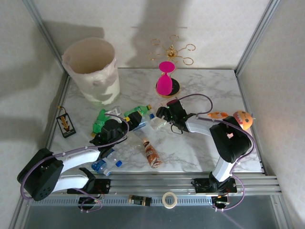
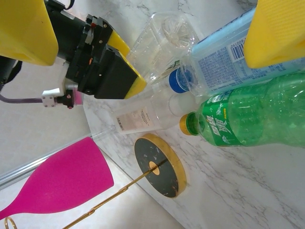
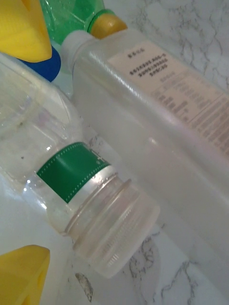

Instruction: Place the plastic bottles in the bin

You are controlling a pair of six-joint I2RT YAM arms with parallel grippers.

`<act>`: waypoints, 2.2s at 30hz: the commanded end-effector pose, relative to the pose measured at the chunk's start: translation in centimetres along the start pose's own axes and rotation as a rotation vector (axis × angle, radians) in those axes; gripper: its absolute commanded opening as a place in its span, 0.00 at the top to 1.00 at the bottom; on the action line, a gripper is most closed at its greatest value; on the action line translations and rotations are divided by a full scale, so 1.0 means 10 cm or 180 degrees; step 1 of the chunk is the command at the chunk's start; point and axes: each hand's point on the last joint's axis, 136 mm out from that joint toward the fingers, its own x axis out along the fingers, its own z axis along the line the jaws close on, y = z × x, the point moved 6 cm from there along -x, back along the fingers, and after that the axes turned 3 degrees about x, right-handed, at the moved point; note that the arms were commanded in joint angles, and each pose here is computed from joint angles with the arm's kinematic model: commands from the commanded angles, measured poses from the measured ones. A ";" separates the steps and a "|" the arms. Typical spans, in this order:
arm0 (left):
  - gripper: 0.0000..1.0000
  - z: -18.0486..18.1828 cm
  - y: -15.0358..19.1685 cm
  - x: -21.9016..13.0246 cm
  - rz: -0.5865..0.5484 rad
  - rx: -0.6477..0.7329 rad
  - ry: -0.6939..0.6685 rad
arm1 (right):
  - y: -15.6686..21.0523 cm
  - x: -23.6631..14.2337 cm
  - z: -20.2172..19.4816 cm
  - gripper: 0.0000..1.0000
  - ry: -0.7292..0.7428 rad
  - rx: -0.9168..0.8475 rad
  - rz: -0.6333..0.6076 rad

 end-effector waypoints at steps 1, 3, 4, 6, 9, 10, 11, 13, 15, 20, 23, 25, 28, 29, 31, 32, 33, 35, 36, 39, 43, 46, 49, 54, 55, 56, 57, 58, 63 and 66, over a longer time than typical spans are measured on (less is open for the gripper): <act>0.00 -0.11 -0.09 0.01 -0.0142 -0.0045 0.0082 | 0.02 0.02 -0.04 0.01 -0.0031 0.0033 0.0075; 0.00 -0.11 -0.08 0.01 -0.0144 -0.0041 0.0065 | 0.05 0.01 -0.06 0.02 -0.0038 -0.0007 0.0113; 0.00 -0.11 -0.08 0.01 -0.0145 -0.0041 0.0068 | 0.06 0.01 -0.08 0.02 -0.0026 -0.0024 0.0130; 0.00 -0.11 -0.08 0.02 -0.0139 -0.0036 0.0065 | 0.09 -0.01 -0.13 0.03 0.0019 -0.0056 0.0153; 0.00 -0.09 -0.07 0.05 -0.0125 -0.0031 0.0027 | 0.12 -0.07 -0.22 0.03 0.0110 -0.0107 0.0146; 0.01 -0.09 -0.05 0.06 -0.0110 -0.0037 0.0026 | 0.13 -0.10 -0.25 0.04 0.0134 -0.0119 0.0140; 0.00 -0.09 -0.05 0.07 -0.0100 -0.0047 0.0035 | 0.15 -0.12 -0.28 0.04 0.0155 -0.0126 0.0144; 0.00 -0.11 -0.04 0.09 -0.0084 -0.0059 0.0054 | 0.17 -0.16 -0.33 0.05 0.0191 -0.0135 0.0143; 0.00 -0.12 -0.03 0.11 -0.0060 -0.0062 0.0070 | 0.20 -0.20 -0.39 0.06 0.0230 -0.0138 0.0139; 0.00 -0.15 -0.01 0.15 -0.0031 -0.0046 0.0079 | 0.24 -0.19 -0.47 0.13 0.0258 -0.0120 0.0148; 0.00 -0.17 -0.01 0.16 -0.0022 -0.0051 0.0084 | 0.24 -0.17 -0.45 0.18 0.0203 -0.0099 0.0148; 0.00 -0.18 0.00 0.15 -0.0013 -0.0052 0.0088 | 0.24 -0.15 -0.44 0.21 0.0184 -0.0089 0.0137; 0.00 -0.19 0.00 0.14 -0.0021 -0.0042 0.0075 | 0.22 -0.14 -0.43 0.25 0.0167 -0.0085 0.0119; 0.00 -0.20 0.00 0.13 -0.0025 -0.0039 0.0078 | 0.21 -0.14 -0.42 0.26 0.0164 -0.0084 0.0112; 0.01 -0.20 -0.01 0.12 -0.0038 -0.0033 0.0072 | 0.20 -0.15 -0.42 0.30 0.0137 -0.0093 0.0099; 0.00 -0.20 -0.01 0.12 -0.0042 -0.0032 0.0071 | 0.19 -0.16 -0.41 0.33 0.0122 -0.0110 0.0092; 0.00 -0.21 -0.02 0.12 -0.0049 -0.0029 0.0076 | 0.18 -0.17 -0.41 0.36 0.0113 -0.0114 0.0084; 0.00 -0.22 -0.01 0.12 -0.0049 -0.0025 0.0081 | 0.17 -0.20 -0.39 0.40 0.0058 -0.0151 0.0062; 0.00 -0.23 -0.02 0.12 -0.0050 -0.0026 0.0098 | 0.15 -0.22 -0.38 0.41 0.0027 -0.0161 0.0040; 0.00 -0.30 -0.01 0.12 -0.0004 0.0000 0.0238 | 0.11 -0.33 -0.30 0.41 -0.0145 -0.0196 -0.0040; 0.00 -0.43 0.05 0.13 0.0126 0.0046 0.0574 | -0.01 -0.58 -0.12 0.41 -0.0525 -0.0253 -0.0211; 0.00 -0.57 0.12 0.13 0.0291 0.0103 0.0943 | -0.12 -0.83 0.04 0.41 -0.0829 -0.0331 -0.0386; 0.00 -0.72 0.19 0.12 0.0445 0.0138 0.1285 | -0.22 -1.07 0.18 0.41 -0.1077 -0.0419 -0.0537; 0.00 -0.97 0.34 0.11 0.0651 0.0272 0.1702 | -0.34 -1.41 0.31 0.40 -0.1316 -0.0411 -0.0755; 0.00 -1.02 0.37 0.12 0.0684 0.0295 0.1763 | -0.36 -1.47 0.34 0.40 -0.1386 -0.0404 -0.0787; 0.00 -1.06 0.39 0.12 0.0717 0.0323 0.1819 | -0.36 -1.50 0.35 0.40 -0.1438 -0.0403 -0.0797; 0.00 -1.11 0.41 0.12 0.0742 0.0352 0.1894 | -0.36 -1.55 0.38 0.40 -0.1504 -0.0399 -0.0804; 0.00 -1.16 0.43 0.12 0.0775 0.0373 0.1956 | -0.37 -1.57 0.40 0.40 -0.1553 -0.0402 -0.0804; 0.01 -1.27 0.54 0.18 0.0927 0.0415 0.2130 | -0.37 -1.65 0.48 0.40 -0.1759 -0.0407 -0.0739; 0.01 -1.31 0.61 0.22 0.1023 0.0408 0.2201 | -0.35 -1.69 0.54 0.40 -0.1911 -0.0411 -0.0676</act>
